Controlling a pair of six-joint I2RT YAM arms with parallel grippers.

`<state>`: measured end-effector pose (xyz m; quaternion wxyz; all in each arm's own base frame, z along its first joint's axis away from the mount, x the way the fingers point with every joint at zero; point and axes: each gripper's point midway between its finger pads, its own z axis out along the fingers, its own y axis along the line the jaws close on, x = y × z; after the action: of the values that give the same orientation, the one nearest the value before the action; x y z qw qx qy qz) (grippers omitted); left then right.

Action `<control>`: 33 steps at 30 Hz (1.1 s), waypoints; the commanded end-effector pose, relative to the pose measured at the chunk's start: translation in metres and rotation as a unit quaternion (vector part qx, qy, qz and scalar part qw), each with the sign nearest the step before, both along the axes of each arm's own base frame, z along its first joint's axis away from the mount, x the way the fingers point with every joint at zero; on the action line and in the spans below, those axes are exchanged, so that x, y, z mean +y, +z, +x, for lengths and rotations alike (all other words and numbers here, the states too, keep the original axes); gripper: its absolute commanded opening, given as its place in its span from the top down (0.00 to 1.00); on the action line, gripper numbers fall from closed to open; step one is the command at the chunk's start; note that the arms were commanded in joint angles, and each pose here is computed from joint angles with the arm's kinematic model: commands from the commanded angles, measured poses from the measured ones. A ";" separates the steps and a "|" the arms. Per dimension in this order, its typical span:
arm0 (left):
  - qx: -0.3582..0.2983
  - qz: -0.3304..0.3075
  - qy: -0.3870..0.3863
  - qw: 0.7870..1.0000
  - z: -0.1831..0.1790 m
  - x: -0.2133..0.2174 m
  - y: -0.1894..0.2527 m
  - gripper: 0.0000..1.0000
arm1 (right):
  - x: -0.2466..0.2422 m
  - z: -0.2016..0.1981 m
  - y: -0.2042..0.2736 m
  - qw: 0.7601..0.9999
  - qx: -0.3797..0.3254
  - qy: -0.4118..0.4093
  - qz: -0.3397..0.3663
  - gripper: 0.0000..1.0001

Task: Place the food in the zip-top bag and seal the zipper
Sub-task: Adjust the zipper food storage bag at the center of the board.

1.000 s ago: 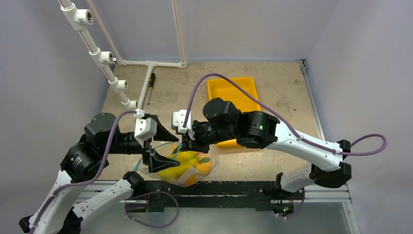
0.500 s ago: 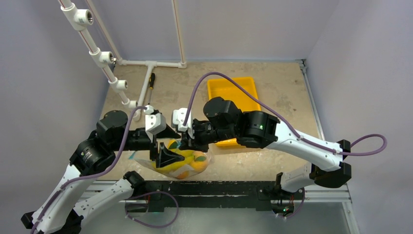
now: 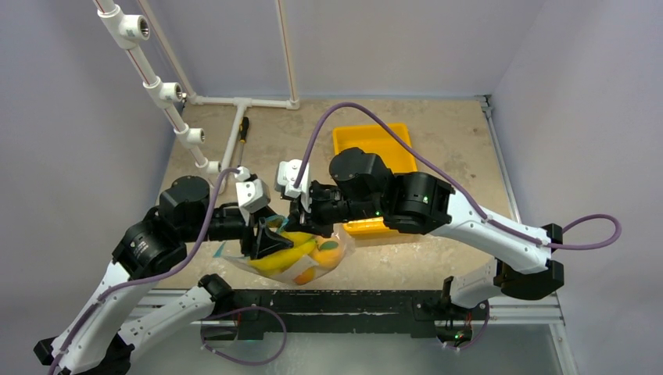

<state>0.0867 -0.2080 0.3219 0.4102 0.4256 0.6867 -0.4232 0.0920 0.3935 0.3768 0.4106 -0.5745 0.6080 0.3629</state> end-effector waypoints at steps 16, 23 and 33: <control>-0.028 -0.008 0.018 0.999 0.001 0.008 0.017 1.00 | -0.002 0.007 0.028 0.998 -0.010 -0.029 0.063 1.00; -0.030 -0.017 0.018 0.999 0.003 0.004 0.017 1.00 | -0.013 0.016 0.046 0.992 -0.026 -0.066 0.106 0.78; -0.040 -0.049 0.013 0.998 0.003 -0.001 0.032 1.00 | -0.036 0.000 0.053 0.982 -0.034 -0.045 0.182 0.56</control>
<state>0.0906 -0.2027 0.3272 0.4286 0.4140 0.6904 -0.4102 0.0971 0.3618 0.4071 0.5056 -0.4981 0.5834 0.3947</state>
